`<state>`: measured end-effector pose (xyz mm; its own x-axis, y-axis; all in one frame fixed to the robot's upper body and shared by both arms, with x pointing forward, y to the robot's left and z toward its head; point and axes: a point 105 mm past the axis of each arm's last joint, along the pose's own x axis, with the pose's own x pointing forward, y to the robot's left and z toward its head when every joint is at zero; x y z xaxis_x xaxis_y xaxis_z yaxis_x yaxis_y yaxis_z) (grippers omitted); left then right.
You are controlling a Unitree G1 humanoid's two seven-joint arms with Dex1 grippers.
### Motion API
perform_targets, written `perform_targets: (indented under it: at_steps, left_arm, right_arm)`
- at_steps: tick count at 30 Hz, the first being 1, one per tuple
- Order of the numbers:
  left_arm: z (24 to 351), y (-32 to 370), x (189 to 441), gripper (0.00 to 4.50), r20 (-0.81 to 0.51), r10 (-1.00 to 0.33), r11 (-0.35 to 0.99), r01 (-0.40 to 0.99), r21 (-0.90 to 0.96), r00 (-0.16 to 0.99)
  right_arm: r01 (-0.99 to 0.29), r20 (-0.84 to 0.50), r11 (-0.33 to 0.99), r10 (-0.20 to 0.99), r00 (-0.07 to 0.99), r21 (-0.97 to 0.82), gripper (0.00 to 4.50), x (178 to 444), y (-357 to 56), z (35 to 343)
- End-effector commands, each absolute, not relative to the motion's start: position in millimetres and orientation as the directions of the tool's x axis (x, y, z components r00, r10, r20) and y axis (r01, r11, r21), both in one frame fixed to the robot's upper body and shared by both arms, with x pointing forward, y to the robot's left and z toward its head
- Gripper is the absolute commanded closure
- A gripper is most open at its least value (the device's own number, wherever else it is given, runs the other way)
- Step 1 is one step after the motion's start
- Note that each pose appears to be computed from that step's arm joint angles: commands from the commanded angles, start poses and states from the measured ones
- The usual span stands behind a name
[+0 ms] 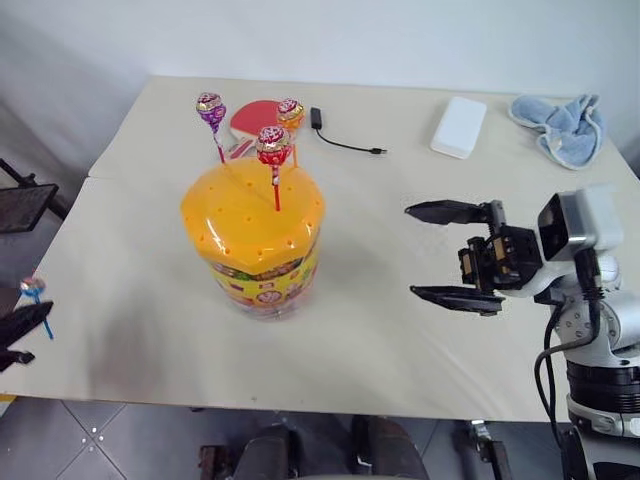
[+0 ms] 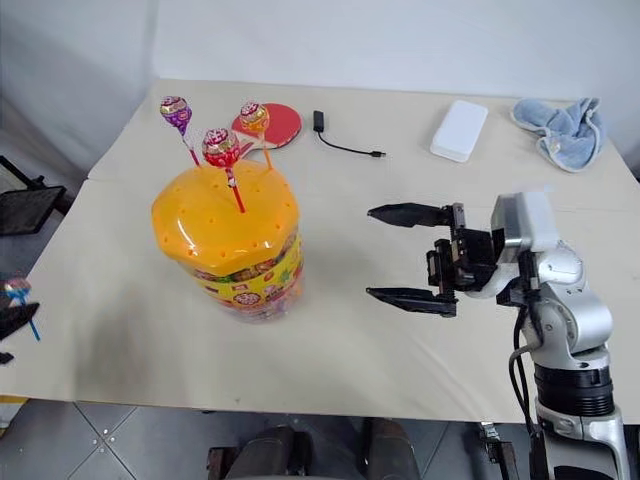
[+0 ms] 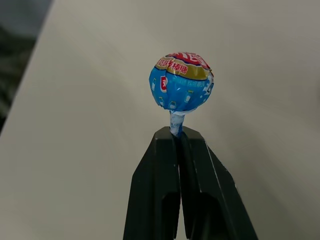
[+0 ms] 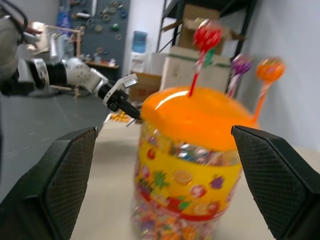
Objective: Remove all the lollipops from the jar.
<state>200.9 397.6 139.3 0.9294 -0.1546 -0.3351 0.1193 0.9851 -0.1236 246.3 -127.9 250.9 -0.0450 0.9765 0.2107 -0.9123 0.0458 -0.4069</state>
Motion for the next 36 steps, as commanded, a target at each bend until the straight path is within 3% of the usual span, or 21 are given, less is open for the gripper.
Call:
perform_targets:
  at_steps: [1, 6, 10, 11, 12, 19, 21, 24, 28, 32, 36]
  left_arm:
    - [129.0, 379.6, 204.6, 4.47, -0.361, -0.187, 0.979, 0.143, -0.145, 0.914]
    - [124.3, 361.8, 228.3, 4.47, -0.363, -0.191, 0.978, 0.146, -0.146, 0.912]
    - [110.6, 366.9, 228.6, 4.47, -0.457, -0.142, 0.989, 0.111, -0.094, 0.878]
    - [107.8, 363.9, 226.3, 3.99, -0.487, -0.156, 0.988, 0.128, -0.092, 0.859]
    - [106.4, 359.6, 224.1, 3.81, -0.507, -0.177, 0.984, 0.145, -0.104, 0.843]
    - [132.3, 356.2, 221.9, 1.70, -0.416, -0.241, 0.970, 0.200, -0.141, 0.877]
    - [151.2, 372.2, 217.6, 1.12, -0.367, -0.238, 0.971, 0.224, -0.082, 0.899]
    - [186.2, 378.7, 209.8, 0.25, -0.248, -0.352, 0.932, 0.362, -0.005, 0.903]
    - [227.0, 362.2, 205.0, 0.25, -0.096, -0.582, 0.807, 0.588, 0.048, 0.807]
    - [275.7, 283.5, 251.2, 0.12, 0.086, -0.818, 0.576, 0.811, 0.104, 0.569]
    - [305.4, 230.1, 291.9, 0.12, 0.196, -0.872, 0.481, 0.858, 0.179, 0.448]
  right_arm:
    - [-0.898, 0.182, 0.031, 0.982, -0.055, -0.439, 0.00, 246.6, -130.3, 243.8]
    - [-0.900, 0.181, 0.044, 0.983, -0.039, -0.433, 0.00, 250.8, -131.1, 240.9]
    - [-0.900, 0.183, 0.052, 0.983, -0.031, -0.433, 0.00, 251.9, -130.9, 239.5]
    - [-0.900, 0.182, 0.055, 0.983, -0.028, -0.432, 0.00, 252.1, -132.2, 238.2]
    - [-0.900, 0.181, 0.057, 0.983, -0.025, -0.433, 0.00, 252.2, -133.6, 236.9]
    - [-0.897, 0.176, 0.080, 0.984, 0.003, -0.434, 0.00, 246.4, -145.6, 238.6]
    - [-0.894, 0.173, 0.100, 0.985, 0.025, -0.438, 0.00, 244.6, -152.0, 242.3]
    - [-0.888, 0.170, 0.126, 0.984, 0.055, -0.443, 0.00, 242.9, -161.3, 248.0]
    - [-0.869, 0.227, 0.204, 0.968, 0.109, -0.452, 0.00, 246.0, -172.7, 264.9]
    - [-0.847, 0.336, 0.257, 0.937, 0.100, -0.466, 0.00, 239.3, -165.5, 289.9]
    - [-0.851, 0.355, 0.258, 0.931, 0.092, -0.458, 0.00, 234.4, -157.8, 295.9]
